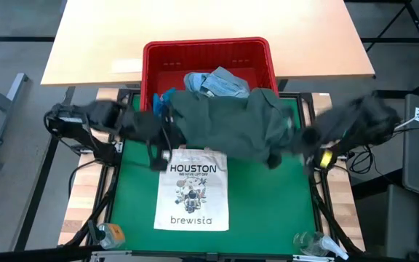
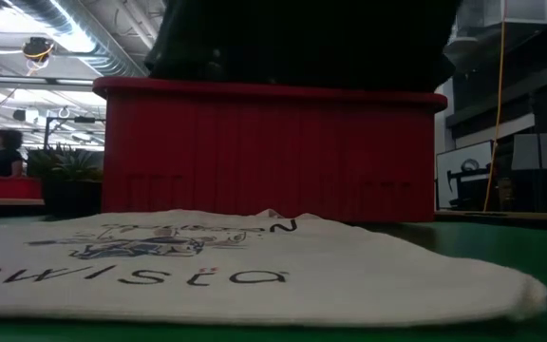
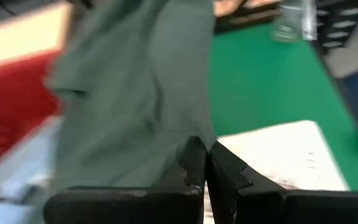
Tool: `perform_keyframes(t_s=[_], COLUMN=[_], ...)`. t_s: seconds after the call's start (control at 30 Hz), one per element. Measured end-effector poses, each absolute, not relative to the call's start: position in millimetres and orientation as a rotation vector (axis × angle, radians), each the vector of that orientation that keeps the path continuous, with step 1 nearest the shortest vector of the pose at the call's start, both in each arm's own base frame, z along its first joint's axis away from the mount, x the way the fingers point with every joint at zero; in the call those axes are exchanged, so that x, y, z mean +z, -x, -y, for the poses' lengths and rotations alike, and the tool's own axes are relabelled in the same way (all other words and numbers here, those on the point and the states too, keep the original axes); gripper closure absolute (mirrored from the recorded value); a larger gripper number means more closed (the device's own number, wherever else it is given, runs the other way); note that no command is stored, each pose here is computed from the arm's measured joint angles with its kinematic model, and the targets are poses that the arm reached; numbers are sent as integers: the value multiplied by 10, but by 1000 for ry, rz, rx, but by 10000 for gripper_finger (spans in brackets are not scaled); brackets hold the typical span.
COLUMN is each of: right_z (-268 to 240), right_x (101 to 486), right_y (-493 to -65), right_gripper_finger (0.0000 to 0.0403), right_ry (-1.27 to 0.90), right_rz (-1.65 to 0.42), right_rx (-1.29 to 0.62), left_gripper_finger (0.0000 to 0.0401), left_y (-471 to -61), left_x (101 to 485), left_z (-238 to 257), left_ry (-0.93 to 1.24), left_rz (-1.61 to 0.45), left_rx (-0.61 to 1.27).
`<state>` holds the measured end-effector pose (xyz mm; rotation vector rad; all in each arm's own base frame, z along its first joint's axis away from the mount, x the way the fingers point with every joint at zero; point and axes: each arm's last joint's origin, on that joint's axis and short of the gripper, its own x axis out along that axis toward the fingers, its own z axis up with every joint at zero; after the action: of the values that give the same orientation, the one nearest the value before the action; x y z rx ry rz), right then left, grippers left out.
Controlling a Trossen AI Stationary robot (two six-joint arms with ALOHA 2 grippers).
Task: Fold Laundry from Bin
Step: Fold the green t-shirt
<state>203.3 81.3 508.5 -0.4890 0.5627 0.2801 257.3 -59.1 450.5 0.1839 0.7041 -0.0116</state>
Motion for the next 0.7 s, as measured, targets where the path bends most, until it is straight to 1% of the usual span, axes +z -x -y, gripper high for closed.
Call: perform_keyframes(t_s=[0.27, 0.53, 0.7], right_z=[-1421, -1745, -1869], right_x=[4333, 3620, 3211], right_y=[-2219, -2243, -2187], right_gripper_finger=[400, 400, 400], right_ry=[405, 301, 163], right_rz=[-723, -838, -944], right_rx=[283, 261, 292], left_gripper_finger=[401, 401, 401], left_y=[-2708, -2727, -2699], left_x=[3939, 3375, 3079], left_z=[1249, 1745, 1982], left_ry=[-139, -60, -14], left_rz=[-862, -967, -992], left_rx=[-107, -132, -139])
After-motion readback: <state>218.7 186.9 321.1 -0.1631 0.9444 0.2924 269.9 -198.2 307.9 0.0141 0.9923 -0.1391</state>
